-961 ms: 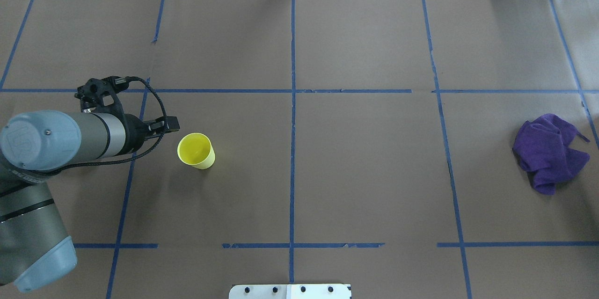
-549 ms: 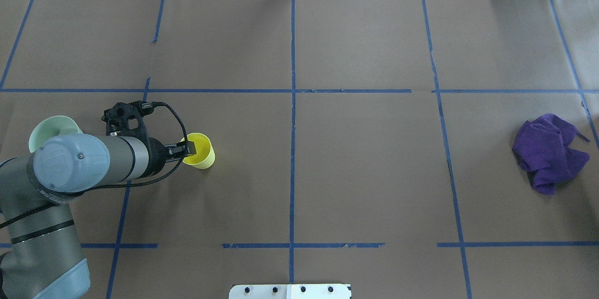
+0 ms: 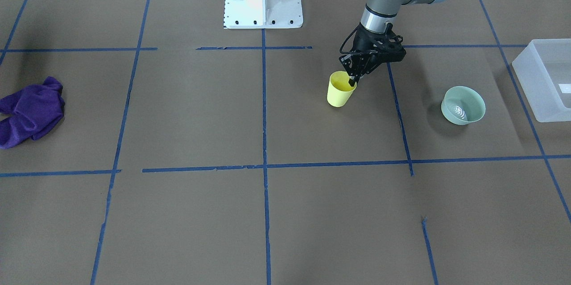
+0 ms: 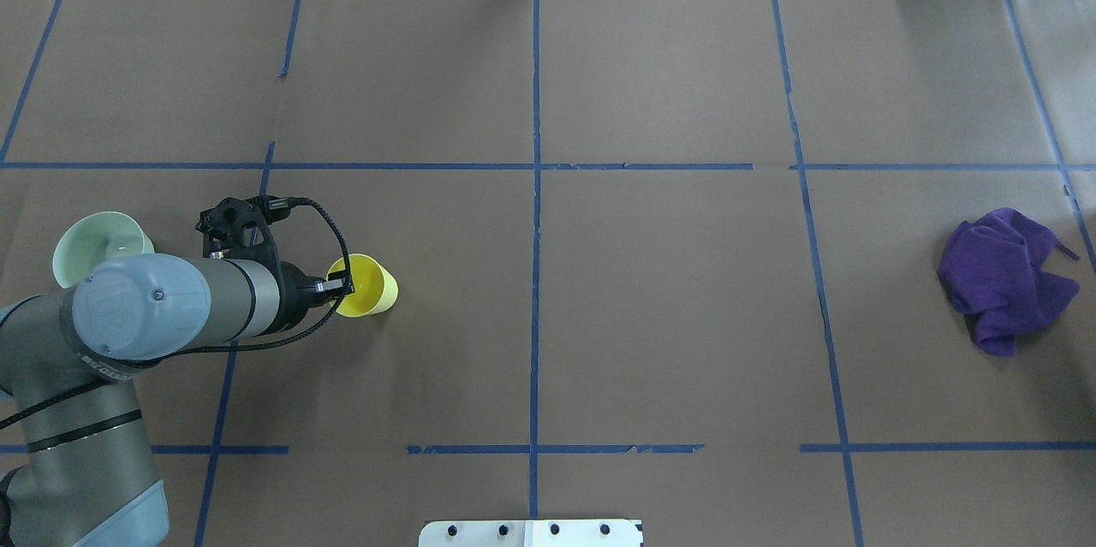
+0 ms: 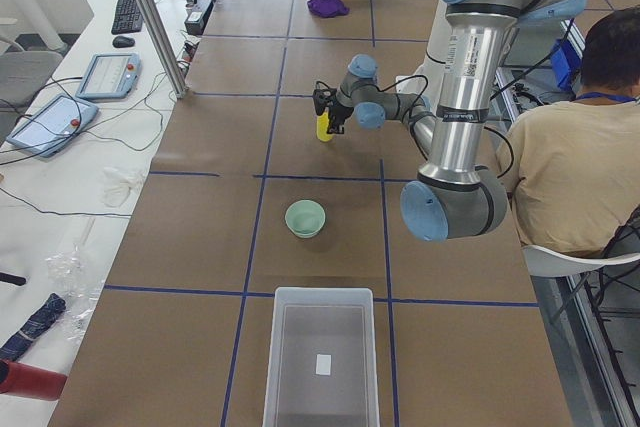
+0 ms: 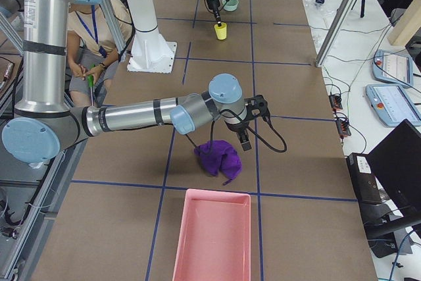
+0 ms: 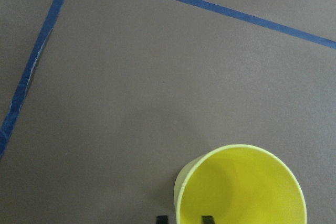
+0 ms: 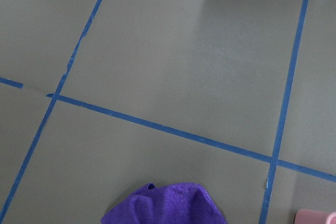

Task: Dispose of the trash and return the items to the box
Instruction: 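Carry the yellow cup with the left gripper into the clear bin, then reach the right gripper down and grasp the purple cloth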

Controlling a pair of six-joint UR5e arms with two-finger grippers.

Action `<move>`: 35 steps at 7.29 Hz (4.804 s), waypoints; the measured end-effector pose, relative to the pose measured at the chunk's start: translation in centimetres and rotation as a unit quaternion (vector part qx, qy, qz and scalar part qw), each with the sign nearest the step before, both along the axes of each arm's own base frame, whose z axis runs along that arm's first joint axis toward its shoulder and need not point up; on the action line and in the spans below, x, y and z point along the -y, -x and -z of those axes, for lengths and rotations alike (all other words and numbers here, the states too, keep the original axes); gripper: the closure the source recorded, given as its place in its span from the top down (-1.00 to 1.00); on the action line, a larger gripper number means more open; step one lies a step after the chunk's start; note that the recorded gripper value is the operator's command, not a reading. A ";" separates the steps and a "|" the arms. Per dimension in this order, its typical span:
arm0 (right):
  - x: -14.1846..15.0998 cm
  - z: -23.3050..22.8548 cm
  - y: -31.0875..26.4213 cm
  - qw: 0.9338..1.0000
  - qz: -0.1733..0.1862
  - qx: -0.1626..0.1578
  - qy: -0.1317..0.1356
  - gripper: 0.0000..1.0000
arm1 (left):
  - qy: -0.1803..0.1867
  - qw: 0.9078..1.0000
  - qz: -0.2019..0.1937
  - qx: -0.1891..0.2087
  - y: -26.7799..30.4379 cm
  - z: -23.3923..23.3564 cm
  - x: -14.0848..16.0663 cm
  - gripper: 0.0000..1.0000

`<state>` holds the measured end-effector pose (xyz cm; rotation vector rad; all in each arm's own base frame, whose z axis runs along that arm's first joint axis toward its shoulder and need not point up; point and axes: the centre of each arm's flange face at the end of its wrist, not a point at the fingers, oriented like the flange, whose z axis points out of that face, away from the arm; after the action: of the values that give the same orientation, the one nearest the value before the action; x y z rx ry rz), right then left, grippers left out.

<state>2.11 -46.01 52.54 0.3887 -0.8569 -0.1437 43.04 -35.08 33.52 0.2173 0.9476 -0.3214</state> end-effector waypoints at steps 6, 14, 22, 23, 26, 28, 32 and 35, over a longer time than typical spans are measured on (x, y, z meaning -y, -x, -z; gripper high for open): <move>-0.1 0.1 0.0 1.000 0.003 0.000 -0.003 1.00 | -0.201 0.962 -0.135 0.131 26.0 -4.4 11.4 -1.00; 0.0 0.0 0.1 1.000 0.003 0.000 -0.002 1.00 | -0.283 0.889 -0.262 0.247 55.3 -36.1 3.8 -1.00; -0.1 -0.1 0.2 1.000 0.004 0.000 -0.002 1.00 | -0.278 0.902 -0.300 0.136 45.8 -43.0 -1.0 1.00; 0.0 0.0 0.2 1.000 0.005 0.000 -0.002 1.00 | -0.285 0.900 -0.299 0.138 45.7 -42.9 -1.0 1.00; 0.4 1.8 1.7 0.999 0.014 0.011 -0.044 1.00 | -0.333 0.888 -0.278 0.153 45.5 -36.8 2.1 1.00; 0.1 2.6 6.0 0.999 0.012 0.023 -0.038 1.00 | -0.348 0.891 -0.250 0.151 45.1 -31.8 6.3 1.00; -3.3 -4.6 14.8 1.000 0.001 -0.004 -0.018 0.91 | -0.363 0.892 -0.227 0.148 45.0 -27.8 8.8 1.00; -4.4 -9.3 18.0 0.999 0.025 -0.021 -0.023 -0.99 | -0.367 0.892 -0.220 0.146 45.0 -26.7 9.2 1.00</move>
<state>-15.89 -41.61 61.81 0.4057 -0.8224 -0.2185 -1.92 -44.31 60.18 0.7092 0.7542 0.4993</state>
